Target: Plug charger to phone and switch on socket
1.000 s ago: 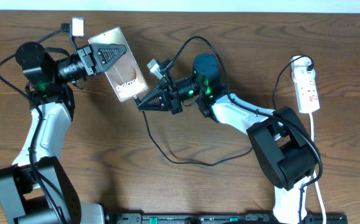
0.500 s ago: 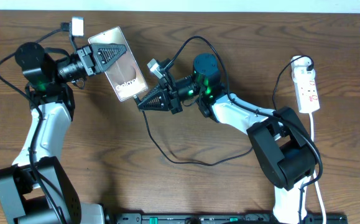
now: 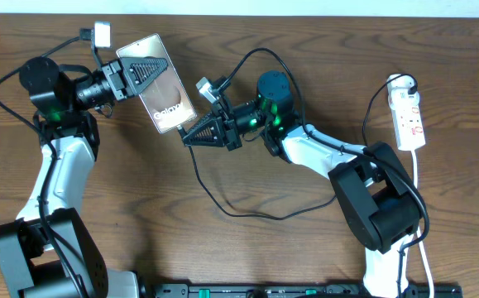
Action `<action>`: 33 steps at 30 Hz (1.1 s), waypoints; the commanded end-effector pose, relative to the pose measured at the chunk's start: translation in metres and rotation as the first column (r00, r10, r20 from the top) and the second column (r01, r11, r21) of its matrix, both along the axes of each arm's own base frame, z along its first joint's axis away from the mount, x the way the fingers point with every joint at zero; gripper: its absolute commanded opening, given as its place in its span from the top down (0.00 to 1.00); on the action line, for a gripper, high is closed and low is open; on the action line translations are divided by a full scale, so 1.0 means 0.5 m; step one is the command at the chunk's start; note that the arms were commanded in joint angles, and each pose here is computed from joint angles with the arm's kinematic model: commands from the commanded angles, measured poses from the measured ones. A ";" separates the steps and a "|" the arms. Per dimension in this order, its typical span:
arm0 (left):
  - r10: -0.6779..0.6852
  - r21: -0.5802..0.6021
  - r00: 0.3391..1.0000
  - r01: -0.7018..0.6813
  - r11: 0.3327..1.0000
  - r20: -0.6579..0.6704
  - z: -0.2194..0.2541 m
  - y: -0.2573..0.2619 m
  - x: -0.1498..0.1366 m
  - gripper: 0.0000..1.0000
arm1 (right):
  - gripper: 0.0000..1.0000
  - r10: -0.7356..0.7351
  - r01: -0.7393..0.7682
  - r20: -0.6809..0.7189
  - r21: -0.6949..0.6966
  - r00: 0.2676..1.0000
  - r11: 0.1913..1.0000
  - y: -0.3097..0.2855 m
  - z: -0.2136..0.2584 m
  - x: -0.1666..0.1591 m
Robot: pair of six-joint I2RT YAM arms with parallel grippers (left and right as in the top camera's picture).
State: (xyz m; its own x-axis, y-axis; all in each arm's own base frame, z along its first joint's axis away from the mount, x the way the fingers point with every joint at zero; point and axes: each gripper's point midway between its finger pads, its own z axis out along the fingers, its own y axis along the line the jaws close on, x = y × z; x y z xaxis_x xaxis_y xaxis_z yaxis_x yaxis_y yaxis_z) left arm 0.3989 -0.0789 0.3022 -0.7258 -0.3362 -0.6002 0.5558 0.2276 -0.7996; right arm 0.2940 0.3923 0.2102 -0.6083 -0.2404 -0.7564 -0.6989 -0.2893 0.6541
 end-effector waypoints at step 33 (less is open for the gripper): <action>-0.001 -0.002 1.000 0.001 1.000 0.005 0.022 0.010 -0.009 0.93 | 0.99 -0.034 0.033 0.044 0.023 0.998 0.999 -0.006 0.012 0.017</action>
